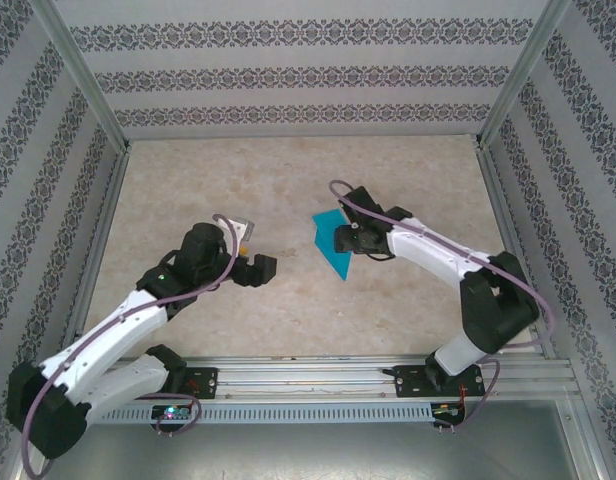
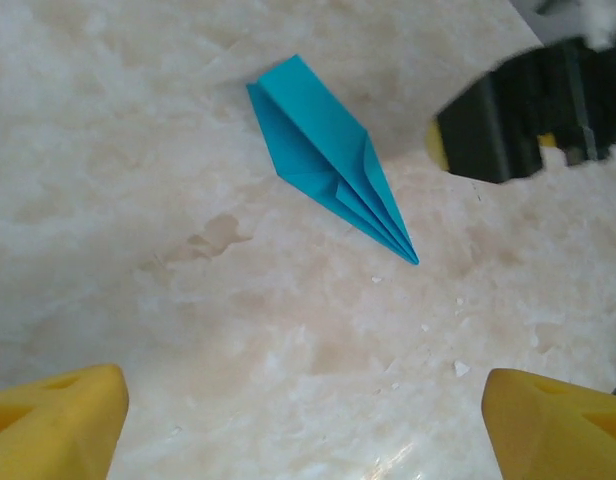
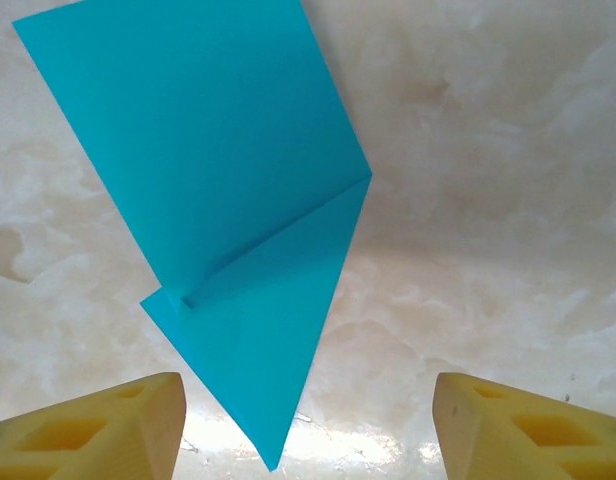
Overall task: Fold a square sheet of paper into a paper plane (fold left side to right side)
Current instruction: Turn over the paper at the center of the table, then fold the wing for the fifth time at the center of the table.
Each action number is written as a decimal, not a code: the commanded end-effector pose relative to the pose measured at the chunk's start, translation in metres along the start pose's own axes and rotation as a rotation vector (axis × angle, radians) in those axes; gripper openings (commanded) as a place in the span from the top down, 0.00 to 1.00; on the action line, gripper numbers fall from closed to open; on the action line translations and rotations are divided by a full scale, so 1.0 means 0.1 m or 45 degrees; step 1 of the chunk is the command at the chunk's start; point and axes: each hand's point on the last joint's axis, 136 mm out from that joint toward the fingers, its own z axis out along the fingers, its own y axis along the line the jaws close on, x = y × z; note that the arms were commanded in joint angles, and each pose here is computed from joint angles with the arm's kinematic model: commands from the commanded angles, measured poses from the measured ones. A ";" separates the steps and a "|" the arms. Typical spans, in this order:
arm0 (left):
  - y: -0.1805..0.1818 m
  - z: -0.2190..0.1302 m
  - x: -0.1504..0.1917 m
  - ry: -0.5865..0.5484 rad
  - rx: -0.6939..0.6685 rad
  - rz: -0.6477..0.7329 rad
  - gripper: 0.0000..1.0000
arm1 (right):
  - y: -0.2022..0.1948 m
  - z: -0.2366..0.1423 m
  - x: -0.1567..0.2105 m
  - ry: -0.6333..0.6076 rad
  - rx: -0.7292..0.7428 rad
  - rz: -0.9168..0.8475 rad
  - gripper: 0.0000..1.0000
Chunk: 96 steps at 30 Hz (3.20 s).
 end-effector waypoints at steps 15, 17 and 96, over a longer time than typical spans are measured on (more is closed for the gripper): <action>-0.26 1.23 -0.34 0.038 0.226 -0.579 0.37 | -0.29 -0.32 0.00 -0.350 -0.602 0.290 0.02; -0.29 1.37 -0.37 0.054 0.248 -0.591 0.39 | -0.35 -0.34 0.00 -0.375 -0.630 0.329 0.02; -0.57 1.09 0.24 0.174 0.823 -0.335 1.00 | 0.51 -0.47 0.14 -0.080 -1.390 -0.107 0.64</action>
